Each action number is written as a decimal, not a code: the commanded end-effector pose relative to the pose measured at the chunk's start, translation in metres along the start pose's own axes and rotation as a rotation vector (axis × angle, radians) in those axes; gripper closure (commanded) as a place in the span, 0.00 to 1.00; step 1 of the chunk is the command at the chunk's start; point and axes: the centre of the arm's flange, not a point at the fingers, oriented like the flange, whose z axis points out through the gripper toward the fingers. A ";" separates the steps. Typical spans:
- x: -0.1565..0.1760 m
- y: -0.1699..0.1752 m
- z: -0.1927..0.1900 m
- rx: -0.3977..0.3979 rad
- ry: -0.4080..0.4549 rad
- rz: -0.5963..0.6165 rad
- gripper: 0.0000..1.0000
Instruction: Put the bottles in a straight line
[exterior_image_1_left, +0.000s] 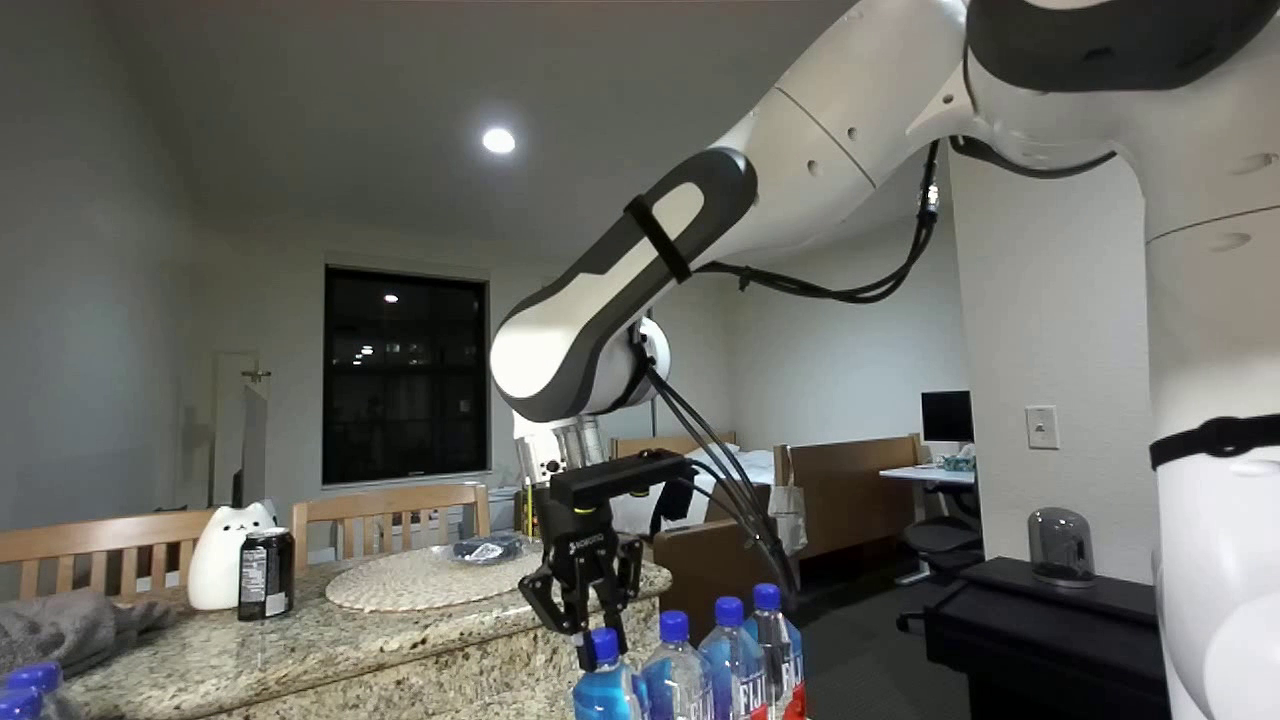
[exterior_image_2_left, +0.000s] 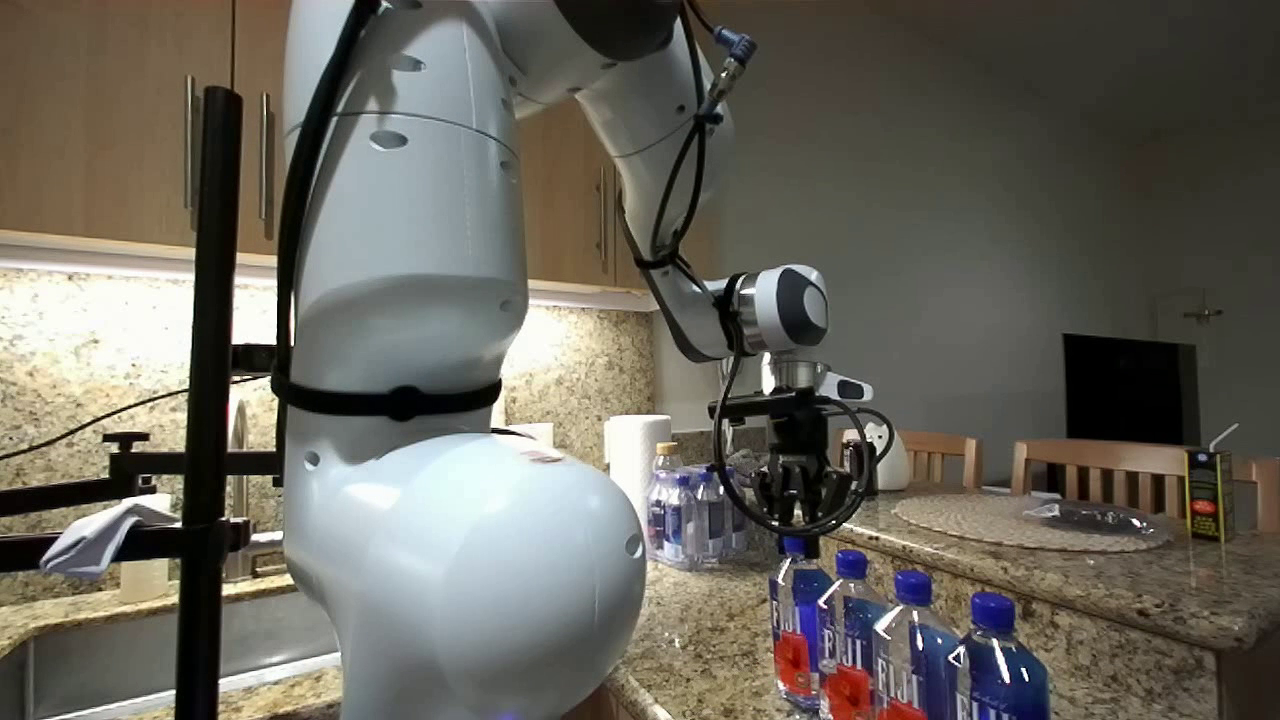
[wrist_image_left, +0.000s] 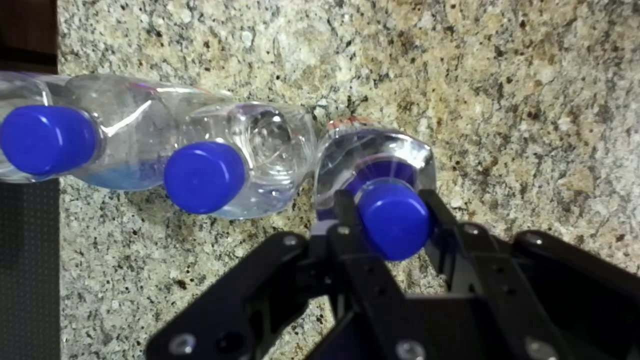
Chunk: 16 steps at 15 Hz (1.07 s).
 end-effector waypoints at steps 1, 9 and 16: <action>-0.002 0.008 -0.003 -0.020 0.008 -0.033 0.86; -0.003 0.009 -0.003 -0.007 0.002 -0.022 0.34; -0.003 0.008 -0.007 0.005 0.006 -0.019 0.00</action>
